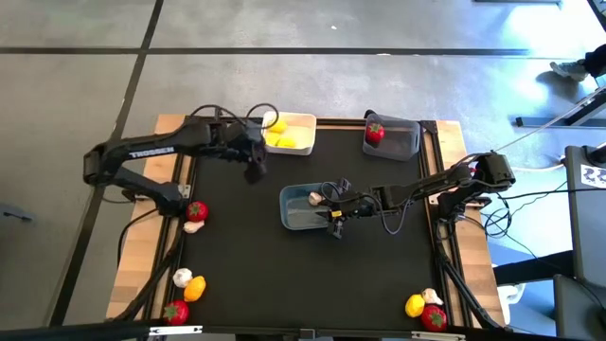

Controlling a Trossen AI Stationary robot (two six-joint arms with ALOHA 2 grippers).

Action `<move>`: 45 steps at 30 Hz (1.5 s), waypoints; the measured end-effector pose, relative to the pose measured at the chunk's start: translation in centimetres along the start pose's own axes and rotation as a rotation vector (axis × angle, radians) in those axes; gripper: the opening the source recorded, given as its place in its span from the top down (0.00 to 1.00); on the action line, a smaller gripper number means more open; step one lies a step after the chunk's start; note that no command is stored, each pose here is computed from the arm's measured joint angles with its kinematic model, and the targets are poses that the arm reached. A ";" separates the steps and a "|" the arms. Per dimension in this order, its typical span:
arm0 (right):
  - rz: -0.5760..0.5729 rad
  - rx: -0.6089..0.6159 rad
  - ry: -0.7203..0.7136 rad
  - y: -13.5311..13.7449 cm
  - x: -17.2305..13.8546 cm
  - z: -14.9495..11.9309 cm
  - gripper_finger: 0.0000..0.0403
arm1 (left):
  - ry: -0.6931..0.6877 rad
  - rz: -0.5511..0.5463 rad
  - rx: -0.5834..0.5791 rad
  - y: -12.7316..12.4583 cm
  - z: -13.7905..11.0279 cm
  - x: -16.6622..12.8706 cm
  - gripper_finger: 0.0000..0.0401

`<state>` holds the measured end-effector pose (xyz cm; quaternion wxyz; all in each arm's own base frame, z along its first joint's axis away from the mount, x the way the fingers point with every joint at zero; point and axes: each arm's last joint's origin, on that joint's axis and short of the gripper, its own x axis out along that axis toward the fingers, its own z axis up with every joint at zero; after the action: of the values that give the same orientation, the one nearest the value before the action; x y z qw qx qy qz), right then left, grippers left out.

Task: Sort produce into baskets
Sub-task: Put the red tomato into the black bin

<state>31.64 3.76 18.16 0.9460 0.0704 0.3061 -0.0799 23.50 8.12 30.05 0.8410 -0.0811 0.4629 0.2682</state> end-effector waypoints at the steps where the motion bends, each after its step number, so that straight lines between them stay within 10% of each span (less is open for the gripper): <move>1: 0.000 0.000 0.000 0.0 0.0 0.0 0.63 | 0.014 -0.005 -0.001 -0.2 -0.3 -0.4 0.34; 31: 0.003 0.002 -0.009 0.0 0.0 0.1 0.63 | 0.168 -0.080 0.139 -4.7 -3.6 -2.6 0.33; 45: 0.003 0.002 -0.009 0.0 0.0 0.1 0.63 | 0.183 -0.081 0.177 -4.8 -3.8 -2.7 0.01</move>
<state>31.70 3.76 18.24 0.9475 0.0715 0.3015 -0.0794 22.06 1.55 29.59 0.8093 -0.0493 0.5558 0.1838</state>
